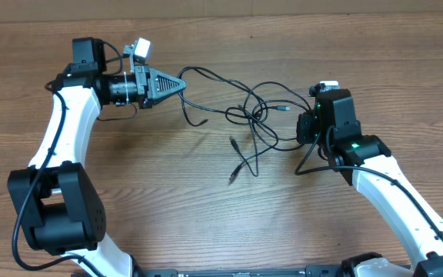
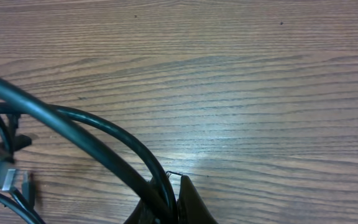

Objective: Untangle cables

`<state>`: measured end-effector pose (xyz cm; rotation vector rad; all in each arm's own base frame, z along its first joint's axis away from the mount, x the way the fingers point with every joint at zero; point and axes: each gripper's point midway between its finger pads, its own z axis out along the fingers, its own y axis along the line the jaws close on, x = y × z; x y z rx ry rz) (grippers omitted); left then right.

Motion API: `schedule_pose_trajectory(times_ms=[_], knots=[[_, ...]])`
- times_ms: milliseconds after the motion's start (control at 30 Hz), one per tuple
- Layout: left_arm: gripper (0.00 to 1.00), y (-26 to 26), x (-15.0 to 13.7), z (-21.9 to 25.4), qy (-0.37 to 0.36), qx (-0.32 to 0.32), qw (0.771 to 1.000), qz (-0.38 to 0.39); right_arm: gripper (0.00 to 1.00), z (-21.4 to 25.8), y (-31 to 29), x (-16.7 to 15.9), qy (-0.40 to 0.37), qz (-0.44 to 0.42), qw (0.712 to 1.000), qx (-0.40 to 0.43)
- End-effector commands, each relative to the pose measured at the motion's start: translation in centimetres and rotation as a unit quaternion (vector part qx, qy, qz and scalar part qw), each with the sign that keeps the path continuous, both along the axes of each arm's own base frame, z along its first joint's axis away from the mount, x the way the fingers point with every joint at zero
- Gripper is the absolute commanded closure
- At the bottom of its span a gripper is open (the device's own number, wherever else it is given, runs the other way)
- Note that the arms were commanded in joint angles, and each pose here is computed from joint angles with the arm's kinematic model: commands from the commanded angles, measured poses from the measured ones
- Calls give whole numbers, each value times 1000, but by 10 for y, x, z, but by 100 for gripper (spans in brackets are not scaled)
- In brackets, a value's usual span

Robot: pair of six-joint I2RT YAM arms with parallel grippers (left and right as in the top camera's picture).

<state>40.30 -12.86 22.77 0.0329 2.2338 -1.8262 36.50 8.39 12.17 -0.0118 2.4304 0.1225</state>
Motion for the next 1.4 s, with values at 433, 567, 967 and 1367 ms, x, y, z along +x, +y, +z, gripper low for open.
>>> schedule_pose_trajectory(times_ms=[433,567,967,1367], knots=[[96,-22,2,6,183,2,982,38,0,68,88,-38,5,166,952,256],[96,-23,2,5,262,-11,963,57,0,77,103,-50,64,120,926,353],[96,-39,9,42,181,-56,982,4,0,62,123,-55,89,107,929,343],[96,-130,-21,124,-68,-71,989,-112,0,57,99,-36,56,54,948,309]])
